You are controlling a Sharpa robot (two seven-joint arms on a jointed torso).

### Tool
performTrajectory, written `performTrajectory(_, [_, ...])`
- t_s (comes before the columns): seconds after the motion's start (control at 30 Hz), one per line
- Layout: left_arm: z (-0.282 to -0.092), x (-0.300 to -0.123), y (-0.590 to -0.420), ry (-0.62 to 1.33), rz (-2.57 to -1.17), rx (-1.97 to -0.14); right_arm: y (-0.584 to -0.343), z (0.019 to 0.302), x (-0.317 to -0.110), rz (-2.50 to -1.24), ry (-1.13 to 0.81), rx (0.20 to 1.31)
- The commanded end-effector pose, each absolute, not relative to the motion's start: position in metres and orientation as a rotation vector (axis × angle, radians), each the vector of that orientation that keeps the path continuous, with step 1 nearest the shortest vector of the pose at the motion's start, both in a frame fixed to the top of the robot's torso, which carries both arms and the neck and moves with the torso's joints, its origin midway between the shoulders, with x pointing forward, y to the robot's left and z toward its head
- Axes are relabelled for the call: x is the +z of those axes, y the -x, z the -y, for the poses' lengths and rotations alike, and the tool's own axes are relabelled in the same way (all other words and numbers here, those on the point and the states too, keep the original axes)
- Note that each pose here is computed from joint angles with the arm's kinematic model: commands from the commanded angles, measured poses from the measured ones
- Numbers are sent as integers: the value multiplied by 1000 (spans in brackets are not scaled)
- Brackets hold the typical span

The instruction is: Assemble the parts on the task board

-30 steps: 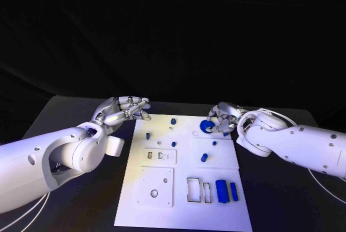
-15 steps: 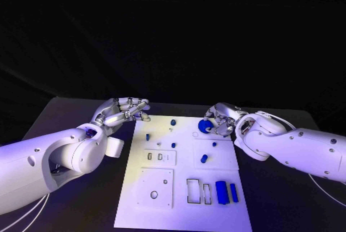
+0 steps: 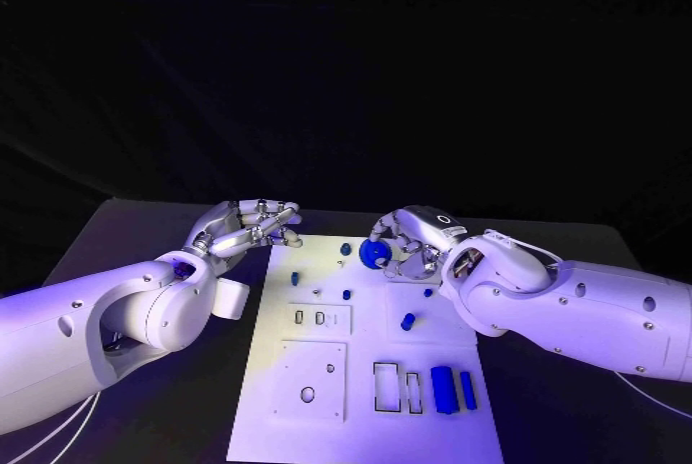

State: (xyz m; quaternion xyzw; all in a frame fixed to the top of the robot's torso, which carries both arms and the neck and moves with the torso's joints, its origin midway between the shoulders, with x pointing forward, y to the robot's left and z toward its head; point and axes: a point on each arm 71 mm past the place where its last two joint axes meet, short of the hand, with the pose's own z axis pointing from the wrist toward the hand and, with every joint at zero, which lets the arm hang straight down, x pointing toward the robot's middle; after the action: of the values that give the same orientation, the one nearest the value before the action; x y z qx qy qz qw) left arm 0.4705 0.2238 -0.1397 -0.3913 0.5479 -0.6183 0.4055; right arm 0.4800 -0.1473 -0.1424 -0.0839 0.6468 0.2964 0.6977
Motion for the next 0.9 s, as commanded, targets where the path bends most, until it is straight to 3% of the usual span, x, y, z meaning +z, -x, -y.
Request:
performTrajectory(0.03, [-221,-139,-470,975,-1389,-1584,-475,133,-139,-1360,273,655])
performTrajectory(0.4, [-219,-139,-470,974,-1389,-1586,-478,95,-153,-1371,309,654])
performTrajectory(0.9, [-219,-138,-470,974,-1389,-1585,-486,78,-166,-1404,329,640])
